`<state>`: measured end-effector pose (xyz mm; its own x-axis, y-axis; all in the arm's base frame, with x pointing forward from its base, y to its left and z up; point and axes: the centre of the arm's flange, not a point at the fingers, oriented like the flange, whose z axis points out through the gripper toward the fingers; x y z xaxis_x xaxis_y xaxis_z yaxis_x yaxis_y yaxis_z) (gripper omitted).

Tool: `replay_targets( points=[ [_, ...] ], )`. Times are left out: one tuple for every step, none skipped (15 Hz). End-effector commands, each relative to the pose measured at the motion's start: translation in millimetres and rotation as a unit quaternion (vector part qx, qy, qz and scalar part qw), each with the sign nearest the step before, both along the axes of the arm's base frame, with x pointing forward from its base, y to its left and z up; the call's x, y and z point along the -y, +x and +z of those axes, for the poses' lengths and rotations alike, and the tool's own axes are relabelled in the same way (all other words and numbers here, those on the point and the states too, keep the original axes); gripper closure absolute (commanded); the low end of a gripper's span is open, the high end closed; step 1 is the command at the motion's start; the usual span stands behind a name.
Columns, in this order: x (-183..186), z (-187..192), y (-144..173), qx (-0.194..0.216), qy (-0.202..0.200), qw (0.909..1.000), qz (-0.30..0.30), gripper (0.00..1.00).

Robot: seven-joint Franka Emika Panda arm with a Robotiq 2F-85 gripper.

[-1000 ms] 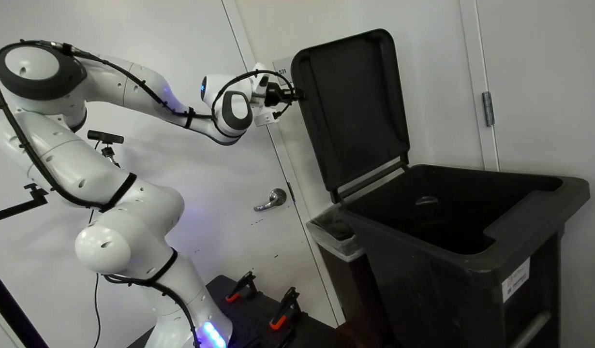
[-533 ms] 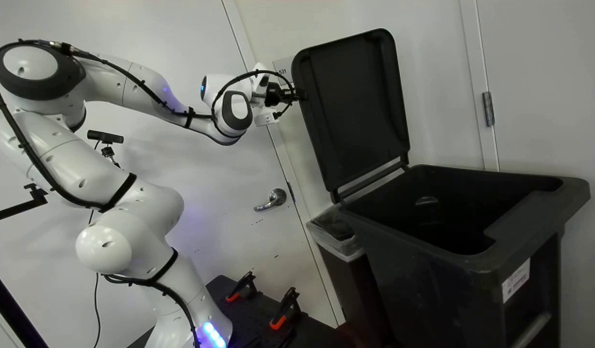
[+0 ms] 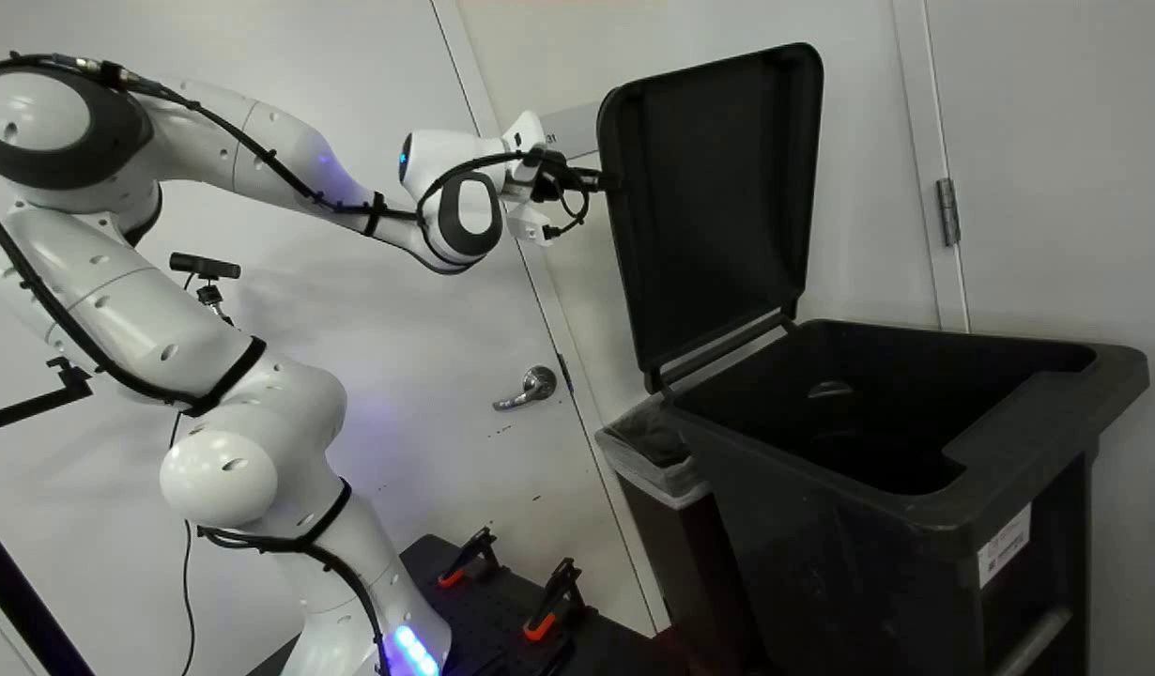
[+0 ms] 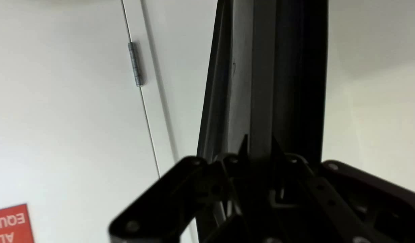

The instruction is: Close the lid on the dustbin to the right

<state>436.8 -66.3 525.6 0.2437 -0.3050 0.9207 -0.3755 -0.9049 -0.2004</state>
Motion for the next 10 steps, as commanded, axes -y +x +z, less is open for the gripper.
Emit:
replay_targets(
  points=[
    [62,-50,-9,0.033,0.071,0.9964,-0.033,0.97],
    [70,-59,-9,0.034,0.092,0.9944,-0.04,0.97],
    [76,-64,-11,0.037,0.107,0.9924,-0.048,0.97],
    [81,-70,-13,0.039,0.122,0.9904,-0.053,0.97],
    [86,-74,-15,0.041,0.135,0.9884,-0.057,0.97],
    [90,-78,-17,0.04,0.141,0.9873,-0.06,0.97],
    [96,-82,-20,0.043,0.156,0.9851,-0.057,0.97],
    [99,-84,-22,0.044,0.167,0.9836,-0.052,0.97],
    [103,-86,-25,0.049,0.185,0.9804,-0.047,0.97],
    [108,-88,-28,0.051,0.2,0.9775,-0.045,0.97]
  ],
)
